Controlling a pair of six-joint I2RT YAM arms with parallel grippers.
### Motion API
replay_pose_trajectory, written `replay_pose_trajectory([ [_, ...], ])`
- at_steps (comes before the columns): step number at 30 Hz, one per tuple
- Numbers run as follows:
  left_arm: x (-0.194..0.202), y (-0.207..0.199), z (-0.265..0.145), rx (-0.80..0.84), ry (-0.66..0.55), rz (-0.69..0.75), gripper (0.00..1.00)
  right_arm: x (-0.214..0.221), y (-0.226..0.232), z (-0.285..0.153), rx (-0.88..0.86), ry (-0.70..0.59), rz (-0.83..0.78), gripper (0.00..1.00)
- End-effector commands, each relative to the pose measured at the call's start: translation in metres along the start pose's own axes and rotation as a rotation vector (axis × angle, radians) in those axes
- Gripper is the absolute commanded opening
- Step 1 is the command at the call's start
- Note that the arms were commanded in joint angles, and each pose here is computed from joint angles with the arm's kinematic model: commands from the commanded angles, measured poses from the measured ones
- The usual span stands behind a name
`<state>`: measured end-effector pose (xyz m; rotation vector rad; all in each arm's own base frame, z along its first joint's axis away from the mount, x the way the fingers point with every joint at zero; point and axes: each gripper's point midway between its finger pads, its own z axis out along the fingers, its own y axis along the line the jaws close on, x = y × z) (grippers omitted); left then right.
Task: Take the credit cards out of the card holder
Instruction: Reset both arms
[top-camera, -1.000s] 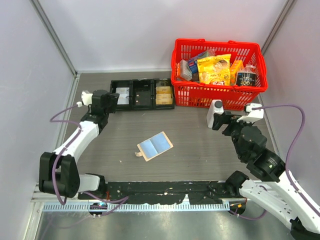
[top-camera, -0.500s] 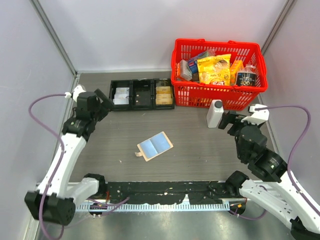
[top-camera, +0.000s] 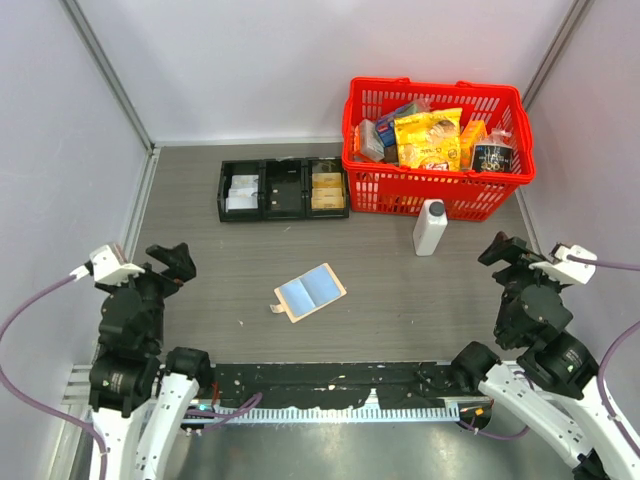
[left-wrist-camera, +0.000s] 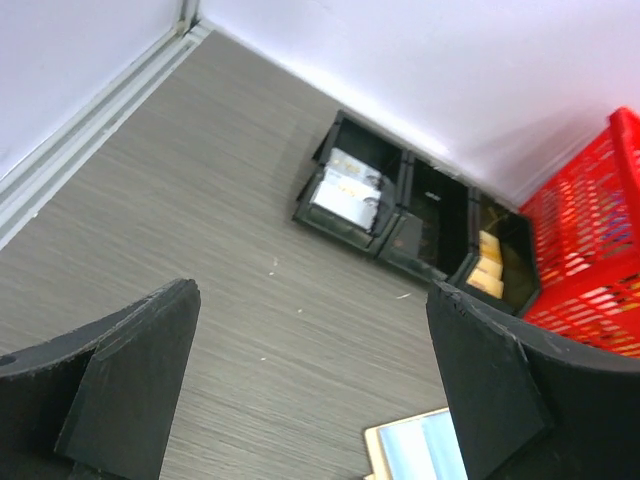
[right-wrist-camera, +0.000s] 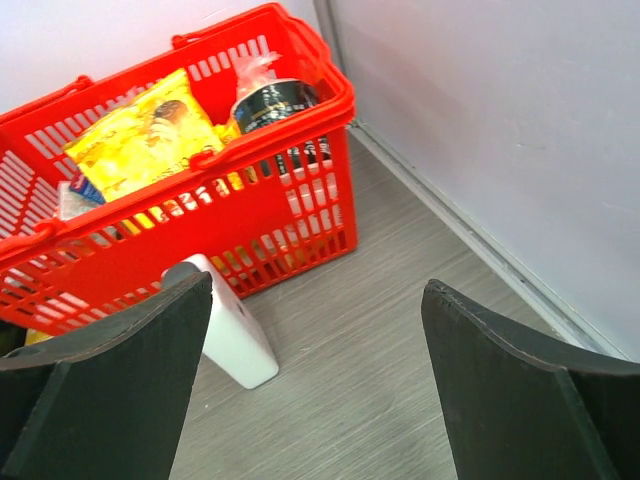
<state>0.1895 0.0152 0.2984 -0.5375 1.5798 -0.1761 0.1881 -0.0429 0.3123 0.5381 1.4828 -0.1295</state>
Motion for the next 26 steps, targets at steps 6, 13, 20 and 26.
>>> replay_pose_trajectory([
  [6,0.001,0.014,0.002,-0.046,-0.063,0.008,1.00,-0.010,-0.038,-0.008,0.108,-0.092,0.152,0.91],
  [13,-0.009,0.025,-0.012,-0.055,-0.126,0.019,1.00,-0.012,-0.038,-0.010,0.077,-0.100,0.182,0.91],
  [20,-0.008,0.019,-0.012,-0.022,-0.122,0.027,1.00,-0.011,-0.034,-0.009,0.063,-0.093,0.170,0.91],
  [26,-0.010,0.018,-0.015,-0.009,-0.131,0.018,1.00,-0.012,-0.030,-0.009,0.048,-0.090,0.171,0.91],
])
